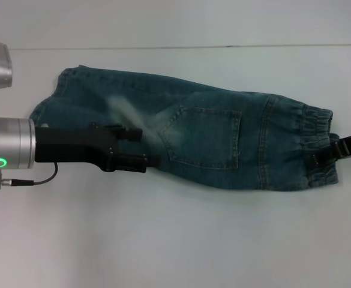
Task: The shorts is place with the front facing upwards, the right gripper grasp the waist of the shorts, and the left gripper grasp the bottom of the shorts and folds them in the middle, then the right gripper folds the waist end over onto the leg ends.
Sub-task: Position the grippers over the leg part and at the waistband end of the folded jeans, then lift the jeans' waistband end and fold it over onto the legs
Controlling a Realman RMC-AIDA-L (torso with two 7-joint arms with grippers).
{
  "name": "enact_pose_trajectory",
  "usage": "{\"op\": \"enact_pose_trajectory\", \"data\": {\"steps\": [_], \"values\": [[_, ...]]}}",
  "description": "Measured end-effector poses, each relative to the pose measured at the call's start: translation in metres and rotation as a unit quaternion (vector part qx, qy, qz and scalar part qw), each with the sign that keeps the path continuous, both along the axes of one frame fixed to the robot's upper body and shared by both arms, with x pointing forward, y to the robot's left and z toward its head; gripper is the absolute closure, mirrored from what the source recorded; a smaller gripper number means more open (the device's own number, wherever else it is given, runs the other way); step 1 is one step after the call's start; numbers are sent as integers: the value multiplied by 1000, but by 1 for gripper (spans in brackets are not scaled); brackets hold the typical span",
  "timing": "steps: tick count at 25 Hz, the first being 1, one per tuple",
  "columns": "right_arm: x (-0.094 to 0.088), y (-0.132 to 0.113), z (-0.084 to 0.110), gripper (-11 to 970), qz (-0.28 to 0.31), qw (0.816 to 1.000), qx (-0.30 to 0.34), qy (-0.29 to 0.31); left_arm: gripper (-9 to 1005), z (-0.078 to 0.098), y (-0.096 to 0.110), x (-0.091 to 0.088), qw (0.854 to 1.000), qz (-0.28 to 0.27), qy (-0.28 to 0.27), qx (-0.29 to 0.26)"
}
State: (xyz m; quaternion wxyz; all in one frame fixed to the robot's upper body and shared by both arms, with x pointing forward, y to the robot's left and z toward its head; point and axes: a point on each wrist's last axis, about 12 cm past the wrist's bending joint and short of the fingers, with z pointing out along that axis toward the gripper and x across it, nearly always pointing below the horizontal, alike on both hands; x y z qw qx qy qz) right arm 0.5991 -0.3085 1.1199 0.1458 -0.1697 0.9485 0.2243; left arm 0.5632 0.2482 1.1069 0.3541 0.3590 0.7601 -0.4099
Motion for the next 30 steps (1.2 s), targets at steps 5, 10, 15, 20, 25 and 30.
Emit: {"op": "enact_pose_trajectory", "data": {"steps": [5,10,15,20,25,30], "values": [[-1,1,0,341,3,1000,1,2,88,0,-1,0,1000,1,0,0],[-1,1,1,671,6,1000,4,0,88,0,0,1,1000,4,-2,0],[-3,-1,3,853,10,1000,23,-4,89,-2,-6,6,999,31,-10,-11],[-7,-9,9,855,7,999,52,-11,89,-10,-32,19,996,68,-52,-9],[-13,-20,8,858,-1,998,62,-13,226,-24,-55,33,988,117,-96,-42],[-21,-30,10,859,-9,996,92,-15,463,-28,-65,38,965,173,-182,-81]]}}
